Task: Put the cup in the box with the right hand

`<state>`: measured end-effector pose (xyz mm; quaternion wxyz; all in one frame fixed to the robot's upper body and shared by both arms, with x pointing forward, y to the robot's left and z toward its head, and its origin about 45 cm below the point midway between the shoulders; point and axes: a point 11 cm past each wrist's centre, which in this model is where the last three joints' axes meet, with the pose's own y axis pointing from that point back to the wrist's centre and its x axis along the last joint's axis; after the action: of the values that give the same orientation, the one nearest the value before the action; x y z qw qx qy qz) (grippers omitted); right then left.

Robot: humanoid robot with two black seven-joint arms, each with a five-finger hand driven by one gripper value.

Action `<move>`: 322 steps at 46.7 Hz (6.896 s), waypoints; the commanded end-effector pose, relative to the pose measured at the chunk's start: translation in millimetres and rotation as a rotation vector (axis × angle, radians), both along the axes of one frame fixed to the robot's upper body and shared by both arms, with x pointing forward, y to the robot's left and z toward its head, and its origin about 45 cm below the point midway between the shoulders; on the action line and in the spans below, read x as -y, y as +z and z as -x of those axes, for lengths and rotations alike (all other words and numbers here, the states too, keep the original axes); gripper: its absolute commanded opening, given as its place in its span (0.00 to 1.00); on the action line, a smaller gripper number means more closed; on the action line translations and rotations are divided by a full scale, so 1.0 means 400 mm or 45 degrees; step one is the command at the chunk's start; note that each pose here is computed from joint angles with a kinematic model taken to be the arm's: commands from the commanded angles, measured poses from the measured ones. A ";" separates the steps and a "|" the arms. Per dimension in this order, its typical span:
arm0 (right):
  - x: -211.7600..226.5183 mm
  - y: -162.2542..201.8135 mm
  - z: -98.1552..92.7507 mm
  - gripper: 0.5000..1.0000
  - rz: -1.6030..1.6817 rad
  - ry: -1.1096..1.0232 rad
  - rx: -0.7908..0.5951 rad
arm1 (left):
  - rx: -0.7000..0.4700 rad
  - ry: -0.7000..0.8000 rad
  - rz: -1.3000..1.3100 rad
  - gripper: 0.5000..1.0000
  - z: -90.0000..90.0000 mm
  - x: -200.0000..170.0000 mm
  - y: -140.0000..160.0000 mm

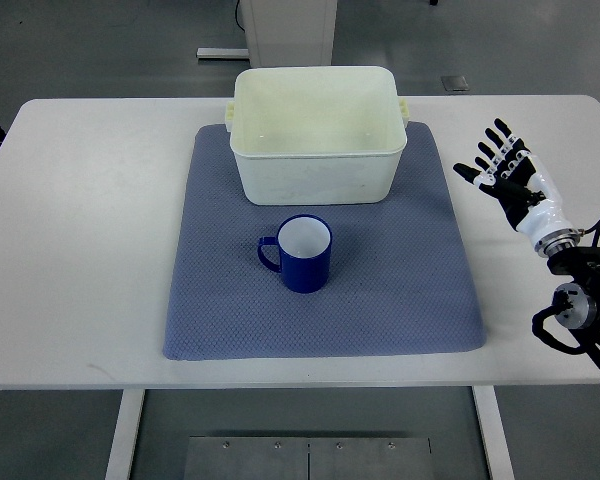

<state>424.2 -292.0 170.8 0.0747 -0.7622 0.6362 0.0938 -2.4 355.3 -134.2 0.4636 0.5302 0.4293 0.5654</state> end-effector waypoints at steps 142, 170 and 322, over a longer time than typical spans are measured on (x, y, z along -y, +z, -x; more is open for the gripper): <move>0.097 0.038 0.056 1.00 0.076 0.229 0.138 | 0.002 -0.001 0.004 1.00 -0.002 0.001 0.000; 0.011 -0.007 0.184 1.00 0.054 0.625 0.001 | 0.002 -0.001 0.004 1.00 -0.002 0.001 0.000; -0.535 -0.113 0.217 0.64 0.097 0.599 0.069 | 0.002 -0.001 0.004 1.00 -0.002 0.001 0.000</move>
<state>336.8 -78.9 126.0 0.0406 -0.8961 0.4370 0.0664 -1.5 354.9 -134.2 0.4648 0.5292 0.4297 0.5650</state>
